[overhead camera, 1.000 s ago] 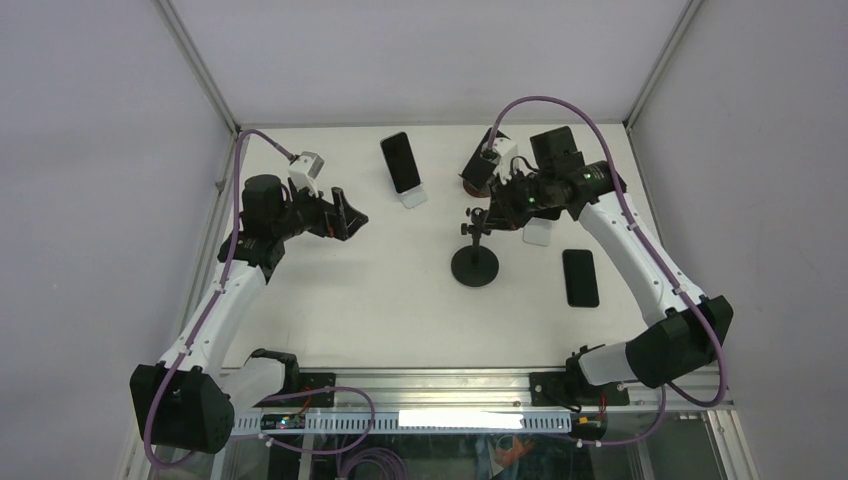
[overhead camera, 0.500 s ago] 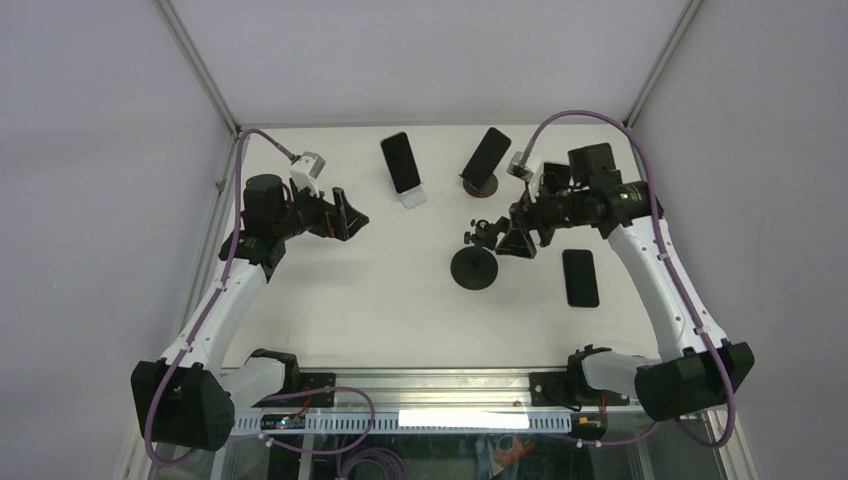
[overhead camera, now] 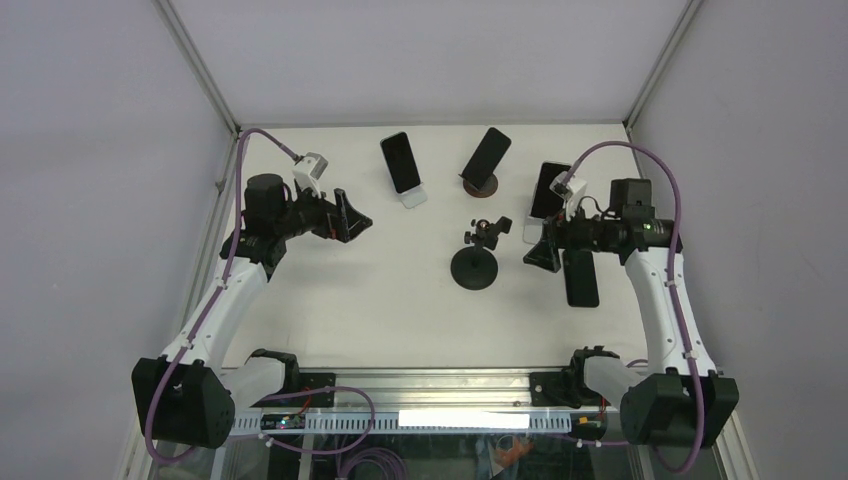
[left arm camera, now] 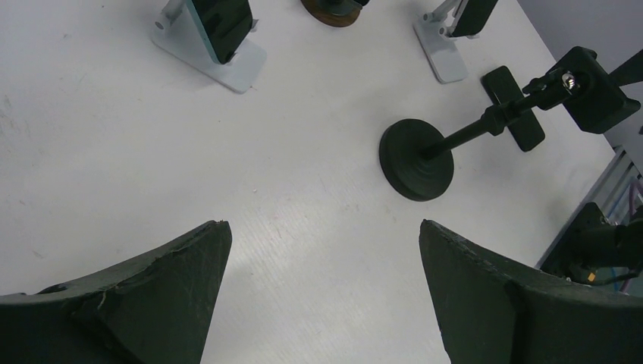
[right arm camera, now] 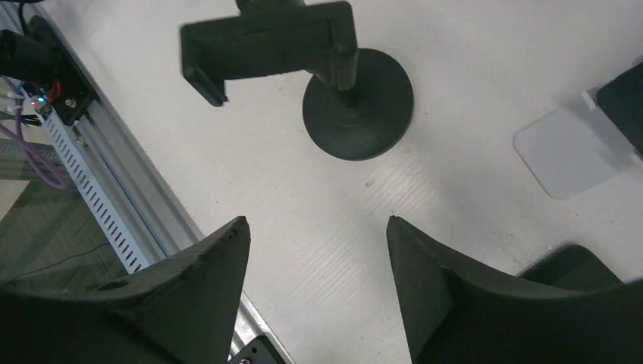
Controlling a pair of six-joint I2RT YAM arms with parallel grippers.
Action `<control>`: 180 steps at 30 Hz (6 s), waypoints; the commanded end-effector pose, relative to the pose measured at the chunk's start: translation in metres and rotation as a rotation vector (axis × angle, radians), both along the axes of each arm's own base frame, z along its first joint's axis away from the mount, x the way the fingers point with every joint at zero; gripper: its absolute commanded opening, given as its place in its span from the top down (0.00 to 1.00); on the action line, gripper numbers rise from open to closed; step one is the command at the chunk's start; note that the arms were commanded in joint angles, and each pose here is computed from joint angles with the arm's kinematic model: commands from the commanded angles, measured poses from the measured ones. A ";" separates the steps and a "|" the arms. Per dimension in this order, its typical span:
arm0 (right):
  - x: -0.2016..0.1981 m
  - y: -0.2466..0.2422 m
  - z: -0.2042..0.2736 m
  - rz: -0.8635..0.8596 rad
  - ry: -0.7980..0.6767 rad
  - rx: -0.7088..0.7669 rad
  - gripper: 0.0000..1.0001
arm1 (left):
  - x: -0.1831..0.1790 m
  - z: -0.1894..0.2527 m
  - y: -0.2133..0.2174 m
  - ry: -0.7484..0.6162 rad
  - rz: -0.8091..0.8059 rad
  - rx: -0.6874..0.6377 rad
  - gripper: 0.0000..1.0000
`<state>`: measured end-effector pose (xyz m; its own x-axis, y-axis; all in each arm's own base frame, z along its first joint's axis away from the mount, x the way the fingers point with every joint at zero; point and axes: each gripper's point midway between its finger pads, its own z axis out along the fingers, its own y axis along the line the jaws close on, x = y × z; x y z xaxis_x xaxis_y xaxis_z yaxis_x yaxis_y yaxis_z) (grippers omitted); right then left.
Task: Place the phone on the phone stand
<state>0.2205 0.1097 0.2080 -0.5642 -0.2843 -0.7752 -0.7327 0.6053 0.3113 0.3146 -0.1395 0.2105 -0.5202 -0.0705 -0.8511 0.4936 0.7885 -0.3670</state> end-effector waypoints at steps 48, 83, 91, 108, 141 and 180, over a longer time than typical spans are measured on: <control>0.040 -0.067 -0.086 -0.196 0.065 -0.294 0.22 | -0.066 -0.009 -0.211 -0.680 -0.392 0.009 0.01; 0.039 -0.071 -0.087 -0.203 0.074 -0.290 0.21 | -0.006 -0.068 -0.235 -0.558 -0.609 -0.317 0.59; 0.039 -0.072 -0.087 -0.208 0.075 -0.289 0.21 | -0.005 -0.068 -0.223 -0.566 -0.654 -0.311 0.76; 0.042 -0.090 -0.091 -0.286 0.084 -0.334 0.12 | 0.017 -0.031 -0.147 -0.436 -0.345 -0.328 0.47; 0.056 -0.158 -0.166 -0.615 0.350 -0.554 0.01 | -0.063 -0.001 -0.038 -0.154 -0.191 0.254 0.02; 0.048 -0.128 -0.177 -0.508 0.420 -0.571 0.63 | -0.067 -0.006 -0.056 -0.099 -0.236 0.153 0.04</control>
